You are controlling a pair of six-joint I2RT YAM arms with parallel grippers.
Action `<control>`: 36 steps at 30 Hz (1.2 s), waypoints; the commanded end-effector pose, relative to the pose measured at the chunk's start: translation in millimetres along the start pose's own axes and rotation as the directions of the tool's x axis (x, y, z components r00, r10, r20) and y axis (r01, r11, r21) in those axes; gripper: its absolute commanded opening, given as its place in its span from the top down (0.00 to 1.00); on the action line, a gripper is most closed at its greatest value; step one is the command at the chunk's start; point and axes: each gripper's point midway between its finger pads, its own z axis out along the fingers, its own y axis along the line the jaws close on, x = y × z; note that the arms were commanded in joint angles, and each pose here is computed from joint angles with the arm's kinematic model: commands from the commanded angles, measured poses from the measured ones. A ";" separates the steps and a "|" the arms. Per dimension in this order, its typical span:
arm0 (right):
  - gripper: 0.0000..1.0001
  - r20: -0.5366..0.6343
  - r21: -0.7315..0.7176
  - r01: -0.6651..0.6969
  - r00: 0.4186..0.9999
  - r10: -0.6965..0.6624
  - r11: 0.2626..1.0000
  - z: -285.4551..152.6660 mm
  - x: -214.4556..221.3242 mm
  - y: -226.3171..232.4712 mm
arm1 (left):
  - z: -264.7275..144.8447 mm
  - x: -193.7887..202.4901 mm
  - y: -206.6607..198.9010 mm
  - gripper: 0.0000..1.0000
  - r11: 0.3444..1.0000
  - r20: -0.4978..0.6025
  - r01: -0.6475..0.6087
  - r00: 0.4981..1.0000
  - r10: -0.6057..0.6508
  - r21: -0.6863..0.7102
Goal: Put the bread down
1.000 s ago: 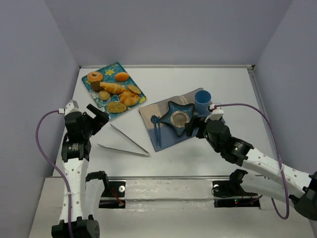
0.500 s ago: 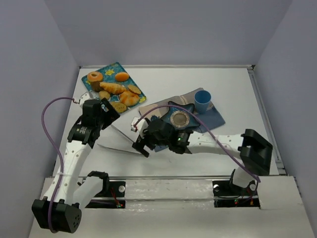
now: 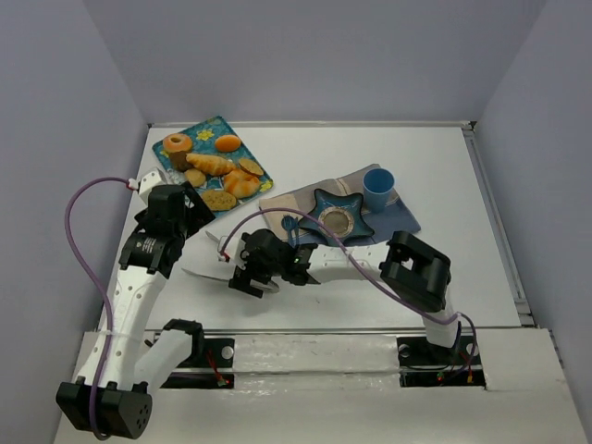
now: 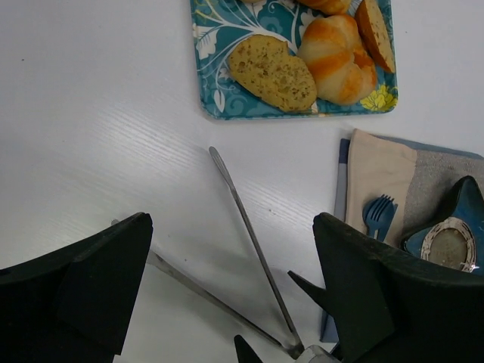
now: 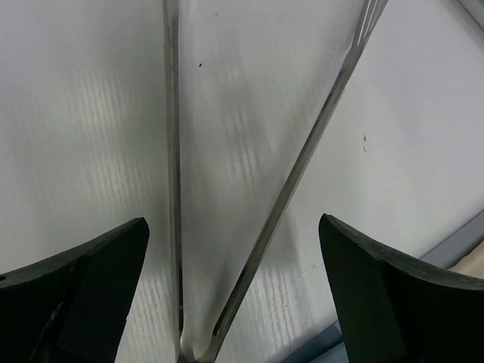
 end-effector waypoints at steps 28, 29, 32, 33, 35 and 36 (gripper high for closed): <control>0.14 -0.090 0.095 -0.215 0.971 0.223 0.972 47.5 39.3 -3.0 | 5.0 -13.8 16.0 0.01 1.000 0.039 -0.004 0.999 0.005 -0.025; 0.21 -0.096 0.094 -0.227 0.967 0.235 0.969 47.7 42.9 -1.4 | 4.7 -14.2 16.4 0.01 1.000 0.041 -0.002 0.999 0.003 -0.025; 0.34 -0.123 0.092 -0.255 0.956 0.265 0.963 48.7 55.3 -0.4 | 3.8 -15.5 16.7 0.01 1.000 0.048 0.003 0.999 -0.002 -0.021; 0.37 -0.124 0.089 -0.254 0.956 0.264 0.963 48.7 56.0 0.2 | 3.5 -15.7 16.6 0.01 1.000 0.049 0.003 0.999 -0.002 -0.021; 0.42 -0.119 0.092 -0.283 0.949 0.293 0.955 46.5 53.9 1.2 | 2.6 -17.2 16.4 0.01 1.000 0.056 0.007 0.998 -0.006 -0.018; 0.47 -0.116 0.092 -0.291 0.947 0.300 0.952 45.8 53.0 1.7 | 2.8 -16.7 16.6 0.01 1.000 0.055 0.007 0.998 -0.006 -0.018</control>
